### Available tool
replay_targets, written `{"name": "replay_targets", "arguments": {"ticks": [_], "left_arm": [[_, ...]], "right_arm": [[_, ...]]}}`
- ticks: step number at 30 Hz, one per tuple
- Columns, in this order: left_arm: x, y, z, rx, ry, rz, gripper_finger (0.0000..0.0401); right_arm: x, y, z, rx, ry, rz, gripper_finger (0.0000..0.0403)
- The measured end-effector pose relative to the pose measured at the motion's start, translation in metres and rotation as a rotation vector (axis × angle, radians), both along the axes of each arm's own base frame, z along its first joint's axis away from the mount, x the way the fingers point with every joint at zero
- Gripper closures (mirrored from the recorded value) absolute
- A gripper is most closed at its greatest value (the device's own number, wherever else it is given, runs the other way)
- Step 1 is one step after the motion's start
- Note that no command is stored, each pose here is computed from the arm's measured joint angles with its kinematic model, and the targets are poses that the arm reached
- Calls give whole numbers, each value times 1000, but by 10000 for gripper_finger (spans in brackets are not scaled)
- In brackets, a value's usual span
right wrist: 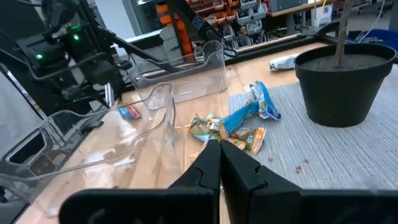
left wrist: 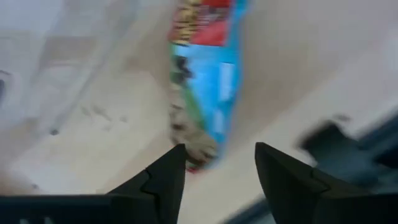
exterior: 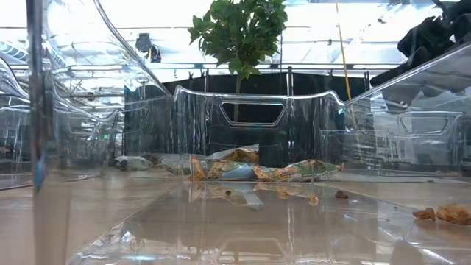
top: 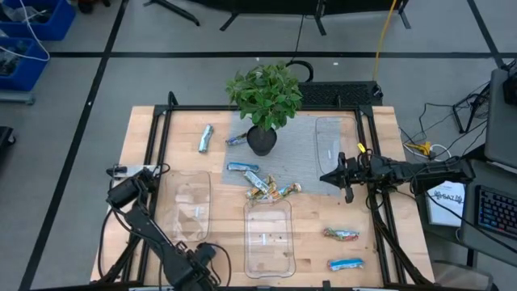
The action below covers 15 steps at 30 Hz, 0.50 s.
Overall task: Pick and place Granola Bars by type
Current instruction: Put the left red granola bar into the right transparent bin
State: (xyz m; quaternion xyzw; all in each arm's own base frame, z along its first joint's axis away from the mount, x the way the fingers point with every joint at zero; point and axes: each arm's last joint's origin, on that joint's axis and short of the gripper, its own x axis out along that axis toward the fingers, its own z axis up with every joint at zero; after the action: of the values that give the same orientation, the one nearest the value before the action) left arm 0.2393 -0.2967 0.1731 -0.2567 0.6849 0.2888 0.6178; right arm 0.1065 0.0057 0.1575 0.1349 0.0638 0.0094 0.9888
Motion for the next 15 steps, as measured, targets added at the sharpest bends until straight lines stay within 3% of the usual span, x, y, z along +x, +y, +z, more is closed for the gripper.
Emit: {"name": "replay_targets", "arguments": {"ticks": [7,15], "left_arm": [[-7,11,-17,53,49,-1,208],[-1,13,-18,15,54,25,225]], "right_arm": [[0,0,0,0,2,1,403],[1,0,0,0,3,0,403]]}}
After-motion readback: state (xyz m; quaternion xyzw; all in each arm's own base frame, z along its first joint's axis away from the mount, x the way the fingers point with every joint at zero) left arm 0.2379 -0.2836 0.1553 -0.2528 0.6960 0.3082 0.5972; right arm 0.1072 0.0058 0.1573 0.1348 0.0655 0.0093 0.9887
